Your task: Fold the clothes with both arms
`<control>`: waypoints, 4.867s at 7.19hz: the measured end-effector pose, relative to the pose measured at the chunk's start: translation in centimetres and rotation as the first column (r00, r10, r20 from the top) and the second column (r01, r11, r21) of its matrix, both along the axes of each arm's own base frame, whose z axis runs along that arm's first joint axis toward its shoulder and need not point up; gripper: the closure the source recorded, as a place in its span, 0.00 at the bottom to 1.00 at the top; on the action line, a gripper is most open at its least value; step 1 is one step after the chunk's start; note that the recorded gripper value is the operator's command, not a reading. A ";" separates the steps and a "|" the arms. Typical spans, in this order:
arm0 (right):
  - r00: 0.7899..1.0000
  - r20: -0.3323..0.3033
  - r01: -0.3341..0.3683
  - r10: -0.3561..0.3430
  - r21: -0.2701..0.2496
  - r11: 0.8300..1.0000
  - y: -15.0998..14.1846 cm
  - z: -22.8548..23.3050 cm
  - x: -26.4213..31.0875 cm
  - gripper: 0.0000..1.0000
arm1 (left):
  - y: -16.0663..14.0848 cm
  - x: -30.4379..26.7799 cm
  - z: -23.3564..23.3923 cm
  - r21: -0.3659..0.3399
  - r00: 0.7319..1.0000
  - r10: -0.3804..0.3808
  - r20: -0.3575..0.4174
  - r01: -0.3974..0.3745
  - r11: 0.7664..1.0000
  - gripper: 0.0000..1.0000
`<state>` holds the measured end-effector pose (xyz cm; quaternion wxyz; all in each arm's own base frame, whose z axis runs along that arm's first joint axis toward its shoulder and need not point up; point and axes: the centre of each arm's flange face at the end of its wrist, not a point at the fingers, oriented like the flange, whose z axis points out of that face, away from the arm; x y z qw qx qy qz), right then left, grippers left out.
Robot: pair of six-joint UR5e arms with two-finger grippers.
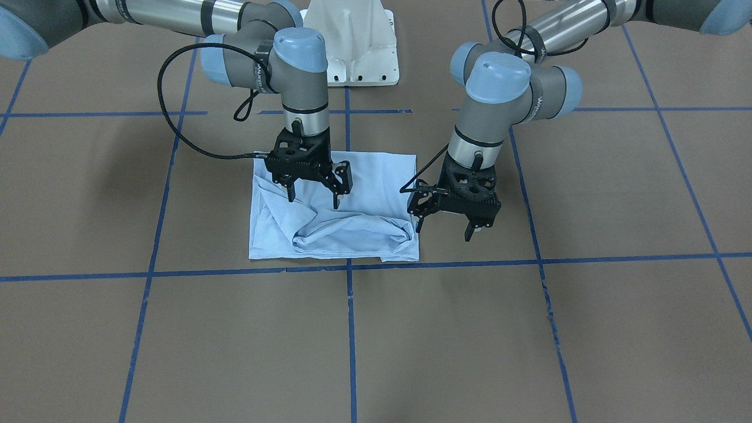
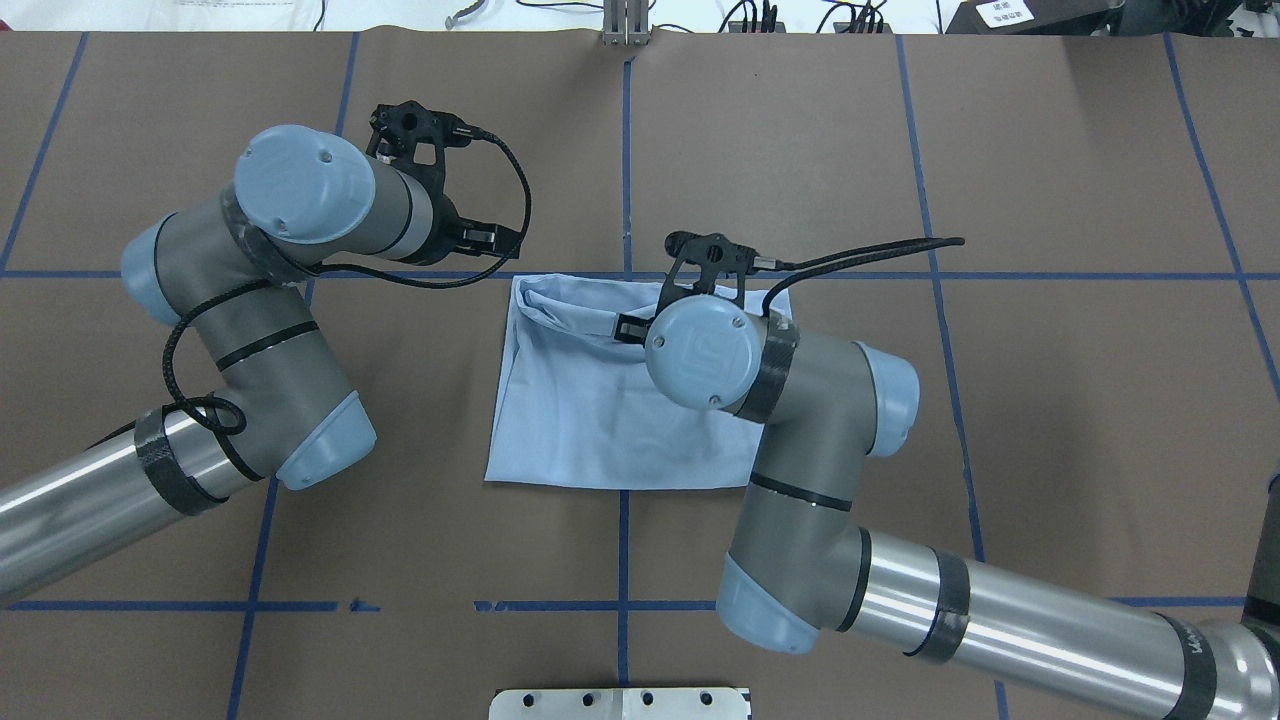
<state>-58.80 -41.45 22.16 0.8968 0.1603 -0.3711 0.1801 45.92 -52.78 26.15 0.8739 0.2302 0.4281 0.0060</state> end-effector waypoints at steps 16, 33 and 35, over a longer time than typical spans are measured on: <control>0.932 -0.337 0.168 -0.133 0.078 0.983 -0.3 2.0 -0.1 0.01 | 0.3 -0.3 1.1 -0.032 1.000 -0.014 -0.020 0.014 0.999 0.00; 0.894 -0.391 0.315 -0.219 0.200 0.928 -9.1 6.1 6.5 0.00 | 0.7 -0.3 1.0 -0.022 0.999 -0.014 -0.038 0.013 1.000 0.00; 0.941 -0.236 0.289 -0.243 0.187 0.939 -9.7 4.2 7.5 0.00 | 1.0 0.3 0.9 -0.026 0.999 -0.009 -0.037 0.008 1.000 0.00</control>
